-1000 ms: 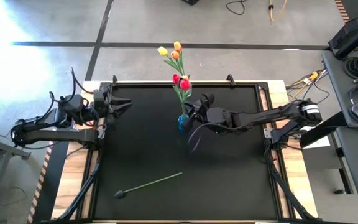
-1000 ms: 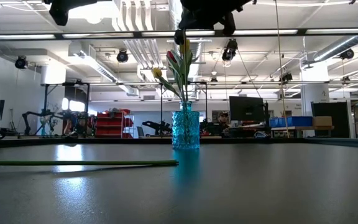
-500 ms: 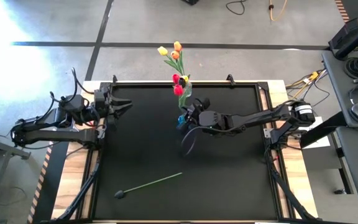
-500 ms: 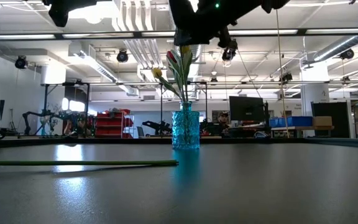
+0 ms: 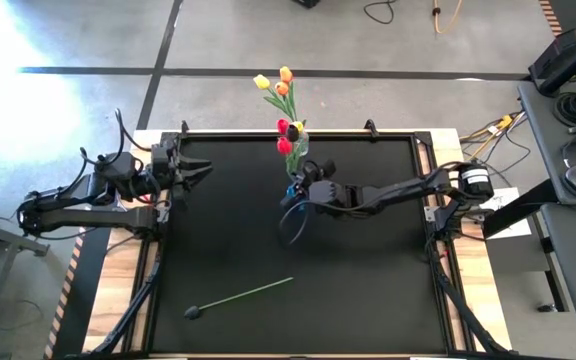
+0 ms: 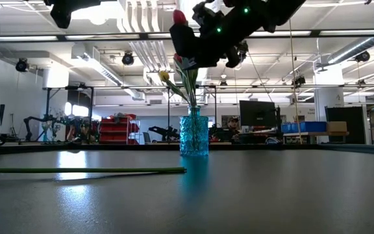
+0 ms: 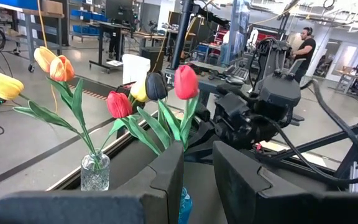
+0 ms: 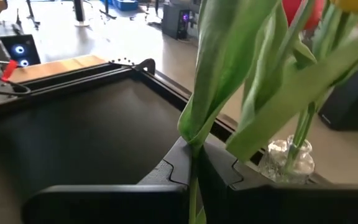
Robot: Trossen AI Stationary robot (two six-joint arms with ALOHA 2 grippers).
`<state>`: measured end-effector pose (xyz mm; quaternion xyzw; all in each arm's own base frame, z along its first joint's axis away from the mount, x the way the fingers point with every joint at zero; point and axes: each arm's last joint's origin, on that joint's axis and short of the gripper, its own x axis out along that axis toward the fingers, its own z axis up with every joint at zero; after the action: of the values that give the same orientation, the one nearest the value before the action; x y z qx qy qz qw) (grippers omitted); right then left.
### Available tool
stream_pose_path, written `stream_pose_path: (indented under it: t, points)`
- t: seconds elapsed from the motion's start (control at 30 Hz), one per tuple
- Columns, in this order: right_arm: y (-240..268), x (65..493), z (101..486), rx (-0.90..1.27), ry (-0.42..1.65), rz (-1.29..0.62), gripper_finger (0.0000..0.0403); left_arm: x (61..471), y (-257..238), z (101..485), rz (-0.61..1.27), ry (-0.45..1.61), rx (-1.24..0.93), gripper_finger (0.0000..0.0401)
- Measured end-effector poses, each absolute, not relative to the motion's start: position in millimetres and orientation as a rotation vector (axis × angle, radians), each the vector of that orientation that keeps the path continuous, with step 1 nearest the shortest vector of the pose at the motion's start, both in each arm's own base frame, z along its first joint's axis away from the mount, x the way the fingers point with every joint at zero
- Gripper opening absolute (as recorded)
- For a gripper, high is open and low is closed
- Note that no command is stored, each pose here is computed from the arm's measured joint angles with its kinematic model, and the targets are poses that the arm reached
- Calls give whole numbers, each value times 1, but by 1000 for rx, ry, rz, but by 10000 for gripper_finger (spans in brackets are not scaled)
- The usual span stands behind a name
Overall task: Sort flowers into vase by color
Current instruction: Put the red tulip flower into the blue vase
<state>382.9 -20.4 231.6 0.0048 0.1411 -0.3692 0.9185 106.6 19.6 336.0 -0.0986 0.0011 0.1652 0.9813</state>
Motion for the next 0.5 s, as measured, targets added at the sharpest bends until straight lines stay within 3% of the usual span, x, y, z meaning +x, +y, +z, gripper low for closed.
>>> stream_pose_path:
  t: [0.5]
  points:
    - [-23,389,257,108,349,-825,90,107,20,335,332,10,-200,73]
